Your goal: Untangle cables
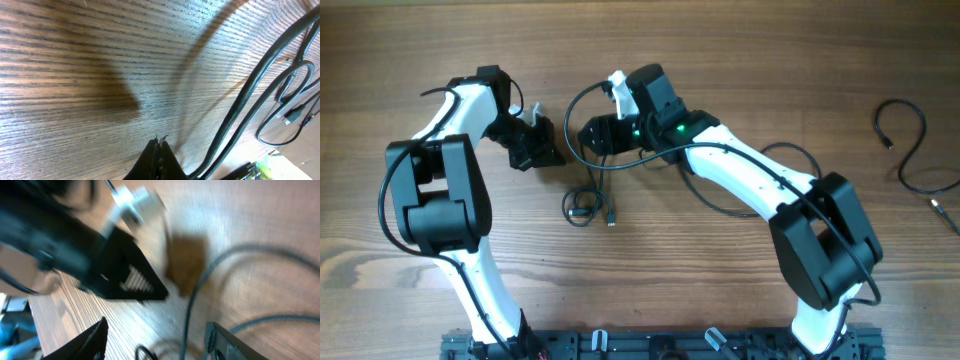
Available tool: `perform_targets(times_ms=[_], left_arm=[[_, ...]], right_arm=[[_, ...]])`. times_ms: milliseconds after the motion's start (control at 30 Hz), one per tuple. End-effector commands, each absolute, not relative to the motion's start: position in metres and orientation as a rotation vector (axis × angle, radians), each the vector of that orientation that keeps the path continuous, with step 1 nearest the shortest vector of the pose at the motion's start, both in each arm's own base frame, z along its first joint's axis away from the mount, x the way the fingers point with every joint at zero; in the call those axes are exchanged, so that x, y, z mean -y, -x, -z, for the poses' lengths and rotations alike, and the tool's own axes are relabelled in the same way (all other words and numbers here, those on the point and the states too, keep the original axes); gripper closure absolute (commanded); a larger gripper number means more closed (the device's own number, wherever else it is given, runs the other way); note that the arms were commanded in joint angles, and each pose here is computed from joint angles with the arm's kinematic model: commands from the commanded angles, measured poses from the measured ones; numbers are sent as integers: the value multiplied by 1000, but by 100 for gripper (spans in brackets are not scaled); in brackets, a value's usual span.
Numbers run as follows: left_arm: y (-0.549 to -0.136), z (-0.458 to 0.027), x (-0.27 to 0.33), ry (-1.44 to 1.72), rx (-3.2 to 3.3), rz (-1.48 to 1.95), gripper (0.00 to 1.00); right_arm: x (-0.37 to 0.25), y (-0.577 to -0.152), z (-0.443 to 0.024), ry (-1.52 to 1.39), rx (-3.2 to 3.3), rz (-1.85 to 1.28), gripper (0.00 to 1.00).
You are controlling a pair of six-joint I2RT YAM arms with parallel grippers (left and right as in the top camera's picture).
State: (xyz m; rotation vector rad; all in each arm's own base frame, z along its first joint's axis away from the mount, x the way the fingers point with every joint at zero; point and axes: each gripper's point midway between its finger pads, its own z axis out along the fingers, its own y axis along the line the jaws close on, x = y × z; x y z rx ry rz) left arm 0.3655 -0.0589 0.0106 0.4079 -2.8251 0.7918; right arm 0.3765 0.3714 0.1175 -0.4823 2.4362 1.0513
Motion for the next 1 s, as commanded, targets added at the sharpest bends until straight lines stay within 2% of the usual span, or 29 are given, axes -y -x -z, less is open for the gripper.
perform_targets(times_ms=[0, 567, 967], left_arm=[[-365, -7, 59, -403, 2823, -781, 96], [-366, -7, 59, -402, 2827, -782, 95], [-366, -7, 59, -402, 2827, -782, 95]], right_arm=[[-374, -379, -104, 467, -2453, -963, 35], [-395, -366, -29, 500, -2538, -808, 36], [-394, -364, -7, 501, -2572, -791, 51]])
